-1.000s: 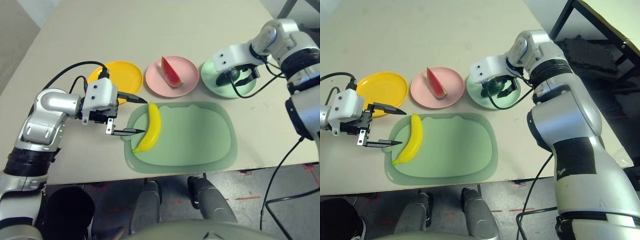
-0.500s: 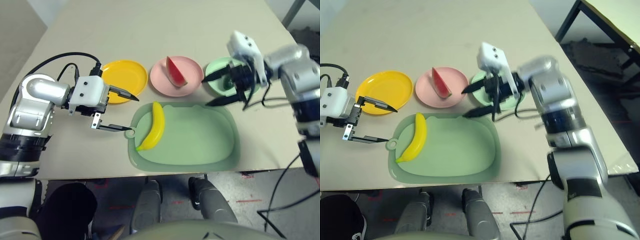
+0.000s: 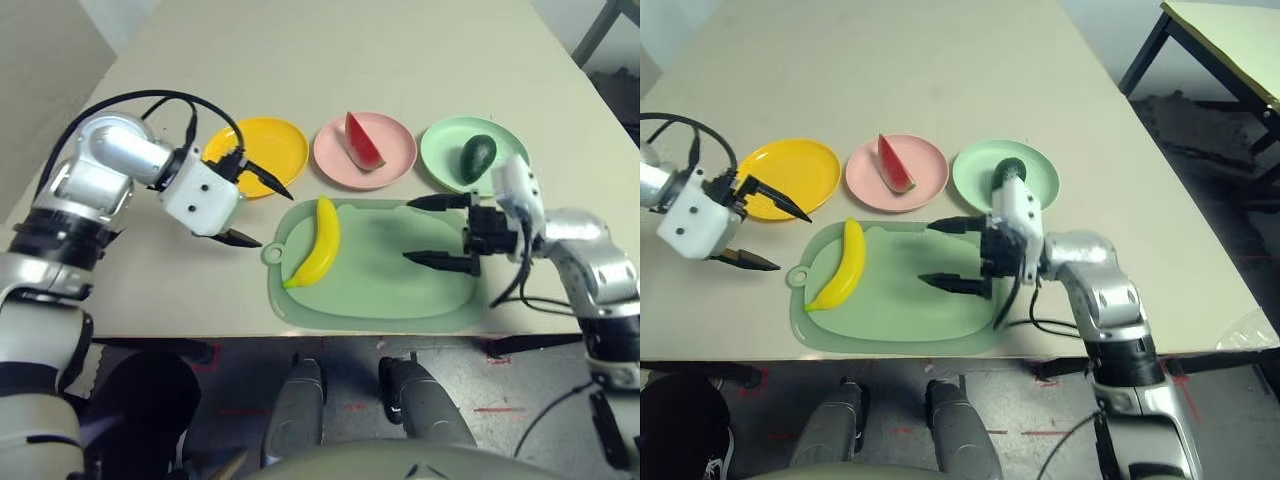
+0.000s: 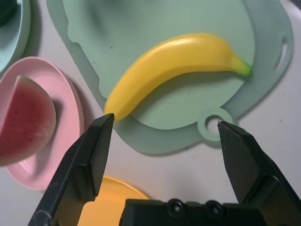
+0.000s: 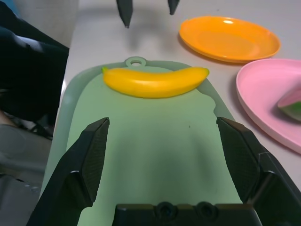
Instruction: Place the fruits into color-matched plates.
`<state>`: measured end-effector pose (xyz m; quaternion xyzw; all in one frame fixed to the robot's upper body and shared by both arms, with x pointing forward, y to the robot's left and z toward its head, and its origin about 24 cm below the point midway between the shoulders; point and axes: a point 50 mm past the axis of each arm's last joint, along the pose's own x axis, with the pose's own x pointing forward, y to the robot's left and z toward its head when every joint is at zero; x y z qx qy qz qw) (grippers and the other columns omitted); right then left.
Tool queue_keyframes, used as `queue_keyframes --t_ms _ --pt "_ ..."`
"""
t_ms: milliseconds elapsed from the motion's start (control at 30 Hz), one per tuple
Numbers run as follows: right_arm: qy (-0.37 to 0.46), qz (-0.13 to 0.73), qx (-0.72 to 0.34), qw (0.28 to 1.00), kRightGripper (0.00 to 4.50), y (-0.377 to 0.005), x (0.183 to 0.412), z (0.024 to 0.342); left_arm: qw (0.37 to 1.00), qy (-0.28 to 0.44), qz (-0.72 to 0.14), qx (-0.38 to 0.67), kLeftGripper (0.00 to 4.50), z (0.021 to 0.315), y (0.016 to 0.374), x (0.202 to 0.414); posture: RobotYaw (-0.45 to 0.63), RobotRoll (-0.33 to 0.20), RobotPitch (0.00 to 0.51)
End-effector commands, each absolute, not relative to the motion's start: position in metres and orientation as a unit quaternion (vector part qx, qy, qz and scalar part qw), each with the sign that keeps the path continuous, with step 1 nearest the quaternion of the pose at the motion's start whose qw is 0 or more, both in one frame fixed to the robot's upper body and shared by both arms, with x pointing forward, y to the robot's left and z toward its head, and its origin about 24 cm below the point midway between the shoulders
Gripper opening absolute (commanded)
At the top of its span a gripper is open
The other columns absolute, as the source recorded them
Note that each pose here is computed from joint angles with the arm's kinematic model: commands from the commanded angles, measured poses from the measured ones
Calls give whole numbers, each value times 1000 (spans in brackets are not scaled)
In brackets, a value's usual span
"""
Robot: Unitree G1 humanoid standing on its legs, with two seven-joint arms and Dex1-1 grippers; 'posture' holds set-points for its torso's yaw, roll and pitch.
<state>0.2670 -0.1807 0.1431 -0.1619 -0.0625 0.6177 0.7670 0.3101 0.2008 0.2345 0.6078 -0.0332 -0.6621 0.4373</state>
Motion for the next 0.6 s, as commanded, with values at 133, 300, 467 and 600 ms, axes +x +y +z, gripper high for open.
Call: queue_keyframes --t_ms 133,300,467,600 --pt "-112 606 -151 773 4449 -186 260 128 397 -34 -680 615 4500 230 186 317 59 0 238" --pt "-110 600 -138 780 4449 -184 255 120 370 -34 -695 615 4500 228 177 318 55 0 241" --pt "-107 591 -135 788 4449 -183 253 118 336 -36 -705 623 4500 223 169 320 35 0 245" --pt "-101 590 -138 789 4449 -183 249 116 317 -41 -713 625 4500 222 158 323 13 0 247"
